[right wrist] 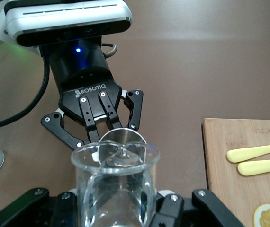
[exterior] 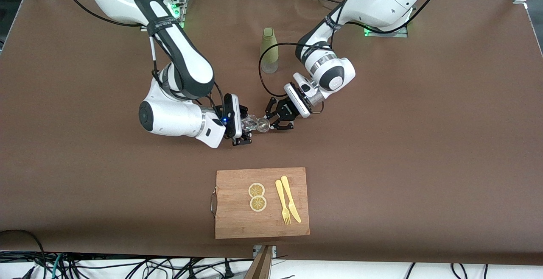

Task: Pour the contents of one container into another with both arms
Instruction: 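Tilt the beaker over the jigger with the right gripper to pour, then tip the beaker upright with the right gripper while the left gripper withdraws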

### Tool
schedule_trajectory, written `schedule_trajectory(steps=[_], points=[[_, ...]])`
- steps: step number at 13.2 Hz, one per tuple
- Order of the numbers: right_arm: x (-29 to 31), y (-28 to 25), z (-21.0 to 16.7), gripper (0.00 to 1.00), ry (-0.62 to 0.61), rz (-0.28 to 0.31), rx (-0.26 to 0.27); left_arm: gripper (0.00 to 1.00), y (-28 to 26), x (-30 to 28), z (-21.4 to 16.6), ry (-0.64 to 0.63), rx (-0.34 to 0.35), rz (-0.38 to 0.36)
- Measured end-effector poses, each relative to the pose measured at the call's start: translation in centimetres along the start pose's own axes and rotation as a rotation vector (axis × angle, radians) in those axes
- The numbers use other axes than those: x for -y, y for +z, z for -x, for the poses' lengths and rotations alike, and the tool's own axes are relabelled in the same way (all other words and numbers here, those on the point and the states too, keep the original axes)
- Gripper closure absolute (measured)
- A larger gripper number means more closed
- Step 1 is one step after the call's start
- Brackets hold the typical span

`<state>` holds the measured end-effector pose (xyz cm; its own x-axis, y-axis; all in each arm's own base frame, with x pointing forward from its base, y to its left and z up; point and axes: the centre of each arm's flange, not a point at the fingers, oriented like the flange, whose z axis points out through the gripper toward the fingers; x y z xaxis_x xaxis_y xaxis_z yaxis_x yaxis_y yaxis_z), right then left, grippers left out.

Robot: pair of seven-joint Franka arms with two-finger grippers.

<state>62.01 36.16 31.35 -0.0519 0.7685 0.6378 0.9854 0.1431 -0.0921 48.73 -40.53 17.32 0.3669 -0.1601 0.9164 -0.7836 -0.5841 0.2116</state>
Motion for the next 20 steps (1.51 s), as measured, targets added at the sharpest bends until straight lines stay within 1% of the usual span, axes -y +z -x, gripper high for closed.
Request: schedule_trajectory(steps=[3, 4, 9, 13, 14, 16, 17, 20], points=[[0.3, 0.2, -1.1, 0.85, -0.001, 0.022, 0.075, 0.79, 0.0, 0.2, 0.2, -0.001, 0.002, -0.004], [0.4, 0.1, -1.4, 0.85, -0.002, 0.029, 0.087, 0.79, 0.1, 0.3, 0.2, -0.001, 0.002, -0.004], [0.5, 0.1, -1.9, 0.85, -0.026, 0.035, 0.115, 0.79, 0.1, 0.3, 0.1, -0.001, 0.000, -0.005], [0.6, 0.2, -2.1, 0.85, -0.028, 0.037, 0.116, 0.79, 0.1, 0.3, 0.1, -0.001, 0.000, -0.005], [0.6, 0.1, -2.1, 0.85, -0.025, 0.037, 0.111, 0.79, 0.1, 0.3, 0.1, -0.001, -0.001, -0.005], [0.5, 0.0, -2.2, 0.85, 0.002, 0.039, 0.077, 0.79, 0.1, 0.4, 0.0, -0.001, -0.002, -0.005], [0.5, -0.1, -2.3, 0.85, 0.022, 0.040, 0.046, 0.79, 0.1, 0.4, 0.0, -0.001, -0.002, -0.006], [0.6, -1.2, -3.5, 0.85, 0.097, 0.050, -0.077, 0.79, 0.1, 0.7, -0.1, 0.000, -0.004, -0.011]])
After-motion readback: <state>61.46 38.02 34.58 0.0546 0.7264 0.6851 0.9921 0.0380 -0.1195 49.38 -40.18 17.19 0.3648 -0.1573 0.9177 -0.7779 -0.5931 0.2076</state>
